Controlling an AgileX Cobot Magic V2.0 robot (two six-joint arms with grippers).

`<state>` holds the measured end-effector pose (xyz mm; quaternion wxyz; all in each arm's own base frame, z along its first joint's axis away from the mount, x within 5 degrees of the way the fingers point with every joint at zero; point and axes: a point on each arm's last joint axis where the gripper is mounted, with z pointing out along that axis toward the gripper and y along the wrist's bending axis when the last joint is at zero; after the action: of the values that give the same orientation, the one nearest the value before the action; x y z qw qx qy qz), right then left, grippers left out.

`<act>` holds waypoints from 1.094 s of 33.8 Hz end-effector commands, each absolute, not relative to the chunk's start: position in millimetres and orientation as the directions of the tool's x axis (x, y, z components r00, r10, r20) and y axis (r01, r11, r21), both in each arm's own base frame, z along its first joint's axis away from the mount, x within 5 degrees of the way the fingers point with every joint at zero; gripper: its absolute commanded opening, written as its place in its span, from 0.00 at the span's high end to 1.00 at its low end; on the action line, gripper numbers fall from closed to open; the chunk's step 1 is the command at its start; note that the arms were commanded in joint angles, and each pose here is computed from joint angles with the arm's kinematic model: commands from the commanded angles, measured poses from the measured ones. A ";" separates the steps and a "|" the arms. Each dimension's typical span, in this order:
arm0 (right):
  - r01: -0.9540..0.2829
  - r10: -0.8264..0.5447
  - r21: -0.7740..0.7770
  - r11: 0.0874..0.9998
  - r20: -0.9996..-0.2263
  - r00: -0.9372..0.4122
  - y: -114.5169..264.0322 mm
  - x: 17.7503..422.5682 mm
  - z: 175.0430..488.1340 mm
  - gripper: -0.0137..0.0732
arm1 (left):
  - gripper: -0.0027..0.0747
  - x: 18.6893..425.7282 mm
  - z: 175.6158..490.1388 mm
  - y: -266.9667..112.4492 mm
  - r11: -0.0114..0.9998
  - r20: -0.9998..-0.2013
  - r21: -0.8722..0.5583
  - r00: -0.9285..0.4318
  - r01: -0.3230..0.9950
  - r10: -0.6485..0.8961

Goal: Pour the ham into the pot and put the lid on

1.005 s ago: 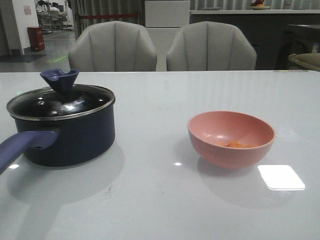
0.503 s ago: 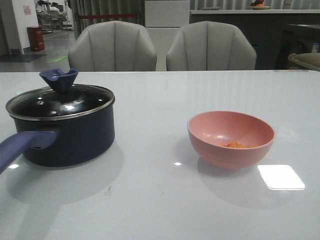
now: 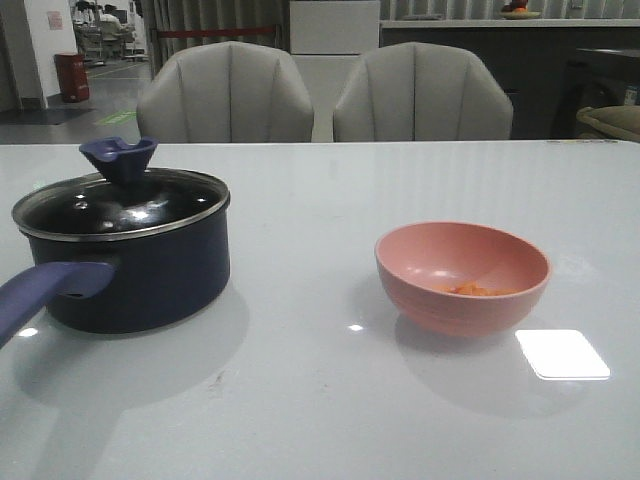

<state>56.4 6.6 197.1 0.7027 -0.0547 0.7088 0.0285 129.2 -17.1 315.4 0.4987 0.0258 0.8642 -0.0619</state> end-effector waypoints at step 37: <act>-0.107 -0.034 -0.045 0.993 -0.994 0.101 6.1 54.3 207.7 0.65 | 0.11 349.8 328.2 -141.7 0.971 -0.569 -0.078 -0.810 0.226 0.142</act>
<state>56.4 6.6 197.1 0.7027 -0.0547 0.7088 0.0285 348.6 -139.9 304.8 0.2604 0.1033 0.9580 -0.0615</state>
